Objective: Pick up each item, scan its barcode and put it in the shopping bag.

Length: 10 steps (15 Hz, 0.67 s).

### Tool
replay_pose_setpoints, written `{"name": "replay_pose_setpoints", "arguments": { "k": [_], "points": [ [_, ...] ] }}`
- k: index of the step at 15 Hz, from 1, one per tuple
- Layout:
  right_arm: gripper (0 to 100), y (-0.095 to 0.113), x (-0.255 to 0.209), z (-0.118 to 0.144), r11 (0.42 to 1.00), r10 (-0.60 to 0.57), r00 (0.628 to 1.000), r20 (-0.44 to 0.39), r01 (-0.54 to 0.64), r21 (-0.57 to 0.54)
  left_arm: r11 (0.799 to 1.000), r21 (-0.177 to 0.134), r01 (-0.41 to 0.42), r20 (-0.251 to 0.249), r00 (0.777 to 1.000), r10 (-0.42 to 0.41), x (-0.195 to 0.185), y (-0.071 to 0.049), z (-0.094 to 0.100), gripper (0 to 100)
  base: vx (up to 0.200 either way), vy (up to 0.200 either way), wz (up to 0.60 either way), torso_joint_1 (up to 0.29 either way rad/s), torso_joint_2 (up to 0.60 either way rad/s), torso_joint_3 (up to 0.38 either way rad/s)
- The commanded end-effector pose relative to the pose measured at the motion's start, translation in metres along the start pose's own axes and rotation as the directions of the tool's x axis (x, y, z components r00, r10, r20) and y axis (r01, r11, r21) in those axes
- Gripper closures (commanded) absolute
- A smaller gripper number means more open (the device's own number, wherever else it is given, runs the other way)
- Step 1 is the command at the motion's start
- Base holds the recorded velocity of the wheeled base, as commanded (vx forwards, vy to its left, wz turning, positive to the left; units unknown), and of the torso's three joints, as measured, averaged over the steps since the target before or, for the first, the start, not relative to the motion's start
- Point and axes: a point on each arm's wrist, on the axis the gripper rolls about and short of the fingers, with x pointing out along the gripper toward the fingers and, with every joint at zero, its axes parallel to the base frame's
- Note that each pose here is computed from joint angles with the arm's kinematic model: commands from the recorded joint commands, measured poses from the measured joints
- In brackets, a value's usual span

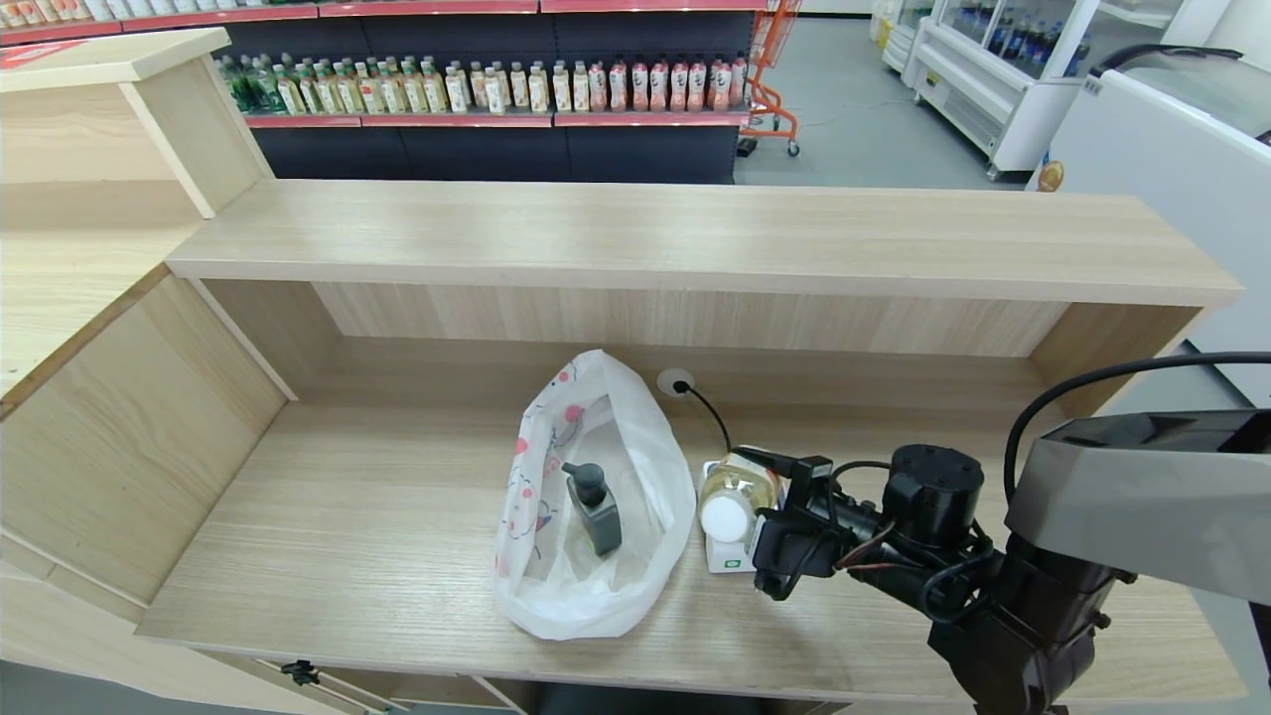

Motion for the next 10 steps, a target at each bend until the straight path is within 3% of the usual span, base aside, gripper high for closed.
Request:
{"name": "replay_pose_setpoints", "arguments": {
  "k": [1,4,6,7,8,9,10],
  "points": [
    [100,0.002,0.0,-0.001,1.0,0.007,1.0,-0.003,-0.007,0.002,1.0,0.0,0.0,0.0,1.0,0.0,0.0,0.0,0.0,0,0.0,0.0,0.0,0.0,0.0,0.0],
    [100,-0.006,0.001,0.002,1.0,-0.02,1.0,0.007,0.02,-0.007,1.0,0.0,0.0,0.0,1.0,0.0,0.0,0.0,0.0,0,0.0,0.0,0.0,0.0,0.0,0.0],
    [100,-0.038,0.007,0.022,0.988,-0.152,0.988,0.031,0.152,0.003,1.0,0.0,0.0,0.0,1.0,0.0,0.0,0.0,0.0,0,0.0,0.0,0.0,0.0,0.0,0.0],
    [100,-0.054,0.009,0.04,0.968,-0.241,0.971,0.006,0.24,0.066,1.0,0.002,-0.002,0.0,1.0,0.002,0.0,0.0,0.0,0,0.0,0.0,0.0,0.0,0.0,0.0],
    [100,-0.075,0.01,0.065,0.908,-0.37,0.926,-0.073,0.378,0.184,1.0,0.002,0.0,0.0,1.0,0.0,0.0,0.0,0.0,0,0.0,0.0,0.0,0.0,0.0,0.0],
    [100,-0.089,0.011,0.079,0.841,-0.435,0.888,-0.151,0.461,0.285,1.0,0.002,0.0,0.0,1.0,0.0,0.0,0.0,0.0,0,0.0,0.0,0.0,0.0,0.0,0.0],
    [100,-0.096,0.011,0.084,0.809,-0.455,0.872,-0.183,0.49,0.324,1.0,0.002,0.0,0.0,1.0,0.0,0.0,0.0,0.0,0,0.0,0.0,0.0,0.0,0.0,0.0]
  ]
}}
